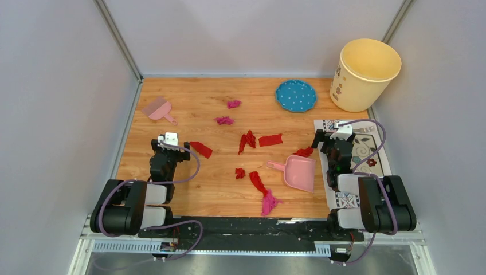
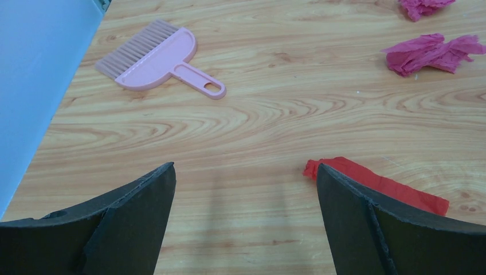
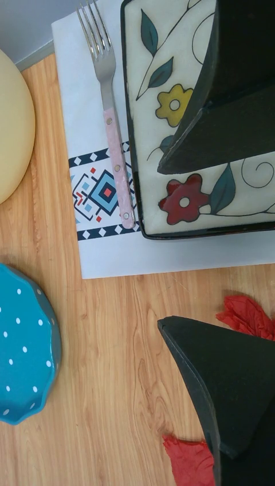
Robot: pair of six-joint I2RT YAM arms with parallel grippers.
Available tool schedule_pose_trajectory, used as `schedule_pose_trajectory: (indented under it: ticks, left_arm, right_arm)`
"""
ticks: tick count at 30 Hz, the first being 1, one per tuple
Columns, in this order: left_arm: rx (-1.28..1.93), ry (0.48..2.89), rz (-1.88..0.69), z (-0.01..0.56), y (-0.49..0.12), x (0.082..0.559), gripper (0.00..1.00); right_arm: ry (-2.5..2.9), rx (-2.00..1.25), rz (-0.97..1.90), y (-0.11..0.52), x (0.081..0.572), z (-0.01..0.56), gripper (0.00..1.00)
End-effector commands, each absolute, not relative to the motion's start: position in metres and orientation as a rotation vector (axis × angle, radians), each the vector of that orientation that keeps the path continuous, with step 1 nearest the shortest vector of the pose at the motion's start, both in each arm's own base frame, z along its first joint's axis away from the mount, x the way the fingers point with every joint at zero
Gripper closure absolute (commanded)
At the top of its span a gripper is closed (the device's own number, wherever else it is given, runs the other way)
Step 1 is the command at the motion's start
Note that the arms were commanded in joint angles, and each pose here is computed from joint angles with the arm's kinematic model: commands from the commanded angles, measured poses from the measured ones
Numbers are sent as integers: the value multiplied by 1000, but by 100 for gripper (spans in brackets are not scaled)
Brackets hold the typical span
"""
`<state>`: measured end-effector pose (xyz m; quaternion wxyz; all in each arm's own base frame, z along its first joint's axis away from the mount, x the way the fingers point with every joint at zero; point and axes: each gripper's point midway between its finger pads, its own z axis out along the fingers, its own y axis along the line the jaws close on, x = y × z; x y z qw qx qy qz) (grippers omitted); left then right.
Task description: Sweep away the paper scraps from the table
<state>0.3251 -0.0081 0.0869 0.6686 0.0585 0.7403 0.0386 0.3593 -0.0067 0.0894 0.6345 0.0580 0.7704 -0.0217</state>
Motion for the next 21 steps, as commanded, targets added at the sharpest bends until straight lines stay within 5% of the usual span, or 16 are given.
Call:
schedule_pose_trajectory:
  ticks: [1, 13, 21]
  left_arm:
    - [118, 1860, 83, 18, -2, 259, 1]
    - [153, 1976, 43, 15, -8, 280, 4]
    - [510, 2001, -379, 89, -84, 318, 16]
  right_arm:
    - [1723, 136, -59, -9, 369, 103, 1]
    - [1700, 155, -68, -12, 368, 110, 3]
    - [1759, 134, 44, 6, 367, 172, 4]
